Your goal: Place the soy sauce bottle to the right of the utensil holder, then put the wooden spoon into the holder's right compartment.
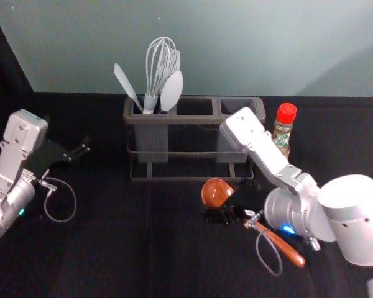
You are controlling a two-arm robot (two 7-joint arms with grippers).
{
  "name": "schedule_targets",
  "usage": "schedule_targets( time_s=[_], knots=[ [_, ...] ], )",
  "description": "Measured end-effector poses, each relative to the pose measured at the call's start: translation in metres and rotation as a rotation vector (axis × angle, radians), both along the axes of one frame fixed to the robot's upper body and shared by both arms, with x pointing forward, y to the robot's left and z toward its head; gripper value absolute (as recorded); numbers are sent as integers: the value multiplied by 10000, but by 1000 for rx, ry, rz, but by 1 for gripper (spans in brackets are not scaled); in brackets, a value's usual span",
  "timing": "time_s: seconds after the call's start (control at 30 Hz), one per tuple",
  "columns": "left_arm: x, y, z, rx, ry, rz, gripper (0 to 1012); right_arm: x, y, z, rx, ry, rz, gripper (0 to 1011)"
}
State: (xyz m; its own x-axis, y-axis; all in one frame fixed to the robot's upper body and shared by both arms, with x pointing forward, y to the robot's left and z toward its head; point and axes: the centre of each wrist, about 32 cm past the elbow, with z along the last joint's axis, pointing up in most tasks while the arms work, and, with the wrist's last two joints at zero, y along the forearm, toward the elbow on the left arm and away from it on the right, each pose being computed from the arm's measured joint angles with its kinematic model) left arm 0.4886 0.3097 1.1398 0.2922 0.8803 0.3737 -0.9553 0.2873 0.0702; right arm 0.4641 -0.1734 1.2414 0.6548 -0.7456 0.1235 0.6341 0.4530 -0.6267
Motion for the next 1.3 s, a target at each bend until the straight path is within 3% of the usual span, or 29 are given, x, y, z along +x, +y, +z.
schedule_targets(
  time_s=[0.27, 0.53, 0.97, 1.3],
  knots=[
    [0, 0, 0, 0, 0, 0, 1011, -229, -159, 81, 72, -79, 13, 838],
    [0, 0, 0, 0, 0, 0, 1011, -402, -289, 39, 146, -175, 17, 838],
    [0, 0, 0, 0, 0, 0, 1010, -610, -527, -171, 376, -356, 1, 838],
    [0, 0, 0, 0, 0, 0, 1011, -704, -653, -433, 556, -507, -25, 838]
  ],
)
